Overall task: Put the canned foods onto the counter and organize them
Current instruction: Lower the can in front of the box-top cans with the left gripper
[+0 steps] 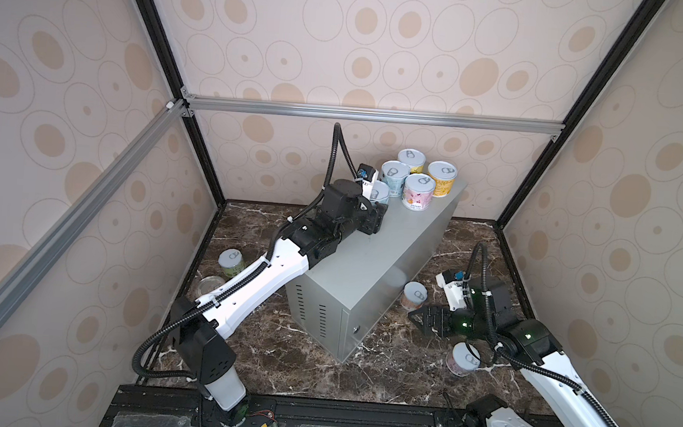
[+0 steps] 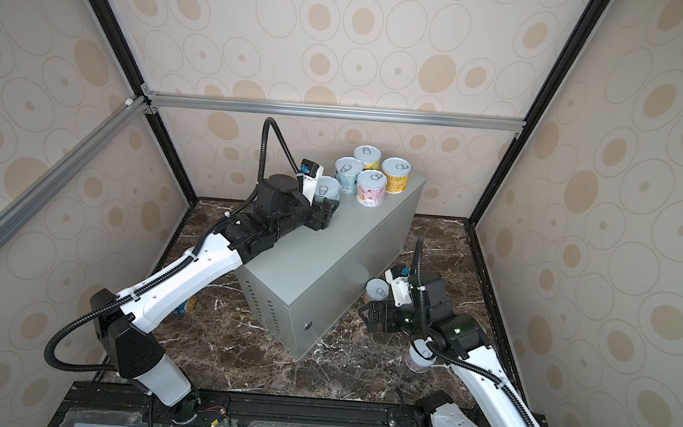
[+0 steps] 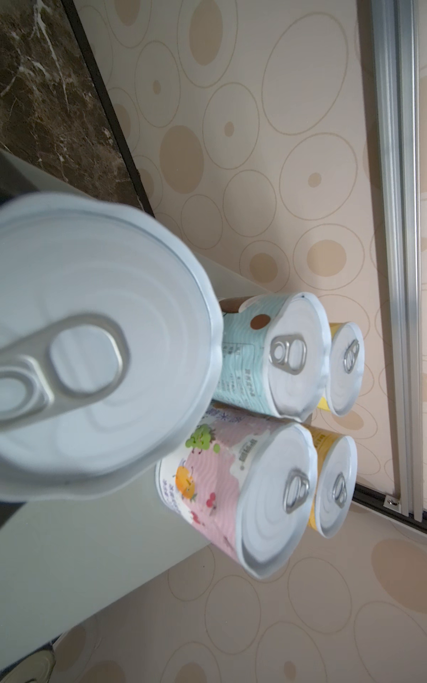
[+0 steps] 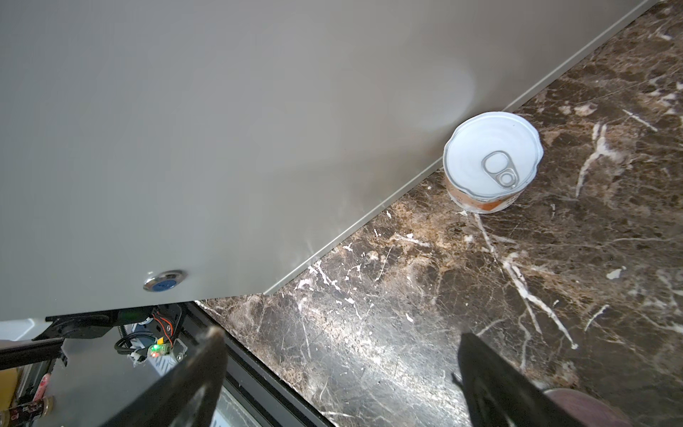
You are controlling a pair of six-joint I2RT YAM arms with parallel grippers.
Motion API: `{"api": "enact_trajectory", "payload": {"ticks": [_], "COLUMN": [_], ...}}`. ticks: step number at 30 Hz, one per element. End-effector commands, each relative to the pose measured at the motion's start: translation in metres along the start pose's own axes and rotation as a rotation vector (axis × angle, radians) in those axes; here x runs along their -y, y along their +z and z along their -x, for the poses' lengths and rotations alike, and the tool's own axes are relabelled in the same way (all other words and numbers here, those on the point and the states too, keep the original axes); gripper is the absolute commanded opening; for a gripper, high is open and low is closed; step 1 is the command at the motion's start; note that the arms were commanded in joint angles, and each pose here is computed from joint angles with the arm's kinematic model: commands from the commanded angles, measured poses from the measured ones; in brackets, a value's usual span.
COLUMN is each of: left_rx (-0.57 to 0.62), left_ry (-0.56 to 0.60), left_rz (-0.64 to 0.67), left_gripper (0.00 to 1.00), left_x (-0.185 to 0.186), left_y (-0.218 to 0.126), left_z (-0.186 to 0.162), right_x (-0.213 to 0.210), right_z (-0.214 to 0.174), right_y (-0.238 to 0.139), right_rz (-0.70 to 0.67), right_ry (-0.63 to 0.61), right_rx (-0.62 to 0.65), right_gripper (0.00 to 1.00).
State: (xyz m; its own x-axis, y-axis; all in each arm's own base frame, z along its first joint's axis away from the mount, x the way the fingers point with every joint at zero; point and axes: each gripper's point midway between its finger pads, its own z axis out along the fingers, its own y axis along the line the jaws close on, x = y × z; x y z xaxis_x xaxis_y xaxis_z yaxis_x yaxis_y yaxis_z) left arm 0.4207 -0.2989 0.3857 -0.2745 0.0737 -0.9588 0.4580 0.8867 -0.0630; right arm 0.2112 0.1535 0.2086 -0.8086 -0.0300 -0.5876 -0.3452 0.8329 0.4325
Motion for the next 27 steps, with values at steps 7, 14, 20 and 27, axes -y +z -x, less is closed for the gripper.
{"api": "enact_trajectory", "payload": {"ticks": [7, 14, 20, 27], "left_rx": [0.019, 0.015, 0.008, 0.014], "left_ry": [-0.006, -0.003, -0.007, -0.011], "left_rz": [-0.008, -0.044, -0.083, -0.098], "left_gripper": [0.64, 0.65, 0.64, 0.64], "left_x": [-0.008, -0.002, 0.005, 0.006], "left_y": [0.018, 0.022, 0.019, 0.012], "left_z": [0.017, 0.017, 0.015, 0.014], "right_x": [0.005, 0.006, 0.006, 0.007], "right_z": [0.000, 0.001, 0.001, 0.001], "right_y": [0.016, 0.020, 0.021, 0.021], "right_rz": [0.002, -0.002, -0.002, -0.003], "right_ry": [-0.005, -0.008, -0.010, -0.008], "right_rx": [-0.009, -0.015, -0.014, -0.015], "right_gripper": [1.00, 1.00, 1.00, 1.00]}}
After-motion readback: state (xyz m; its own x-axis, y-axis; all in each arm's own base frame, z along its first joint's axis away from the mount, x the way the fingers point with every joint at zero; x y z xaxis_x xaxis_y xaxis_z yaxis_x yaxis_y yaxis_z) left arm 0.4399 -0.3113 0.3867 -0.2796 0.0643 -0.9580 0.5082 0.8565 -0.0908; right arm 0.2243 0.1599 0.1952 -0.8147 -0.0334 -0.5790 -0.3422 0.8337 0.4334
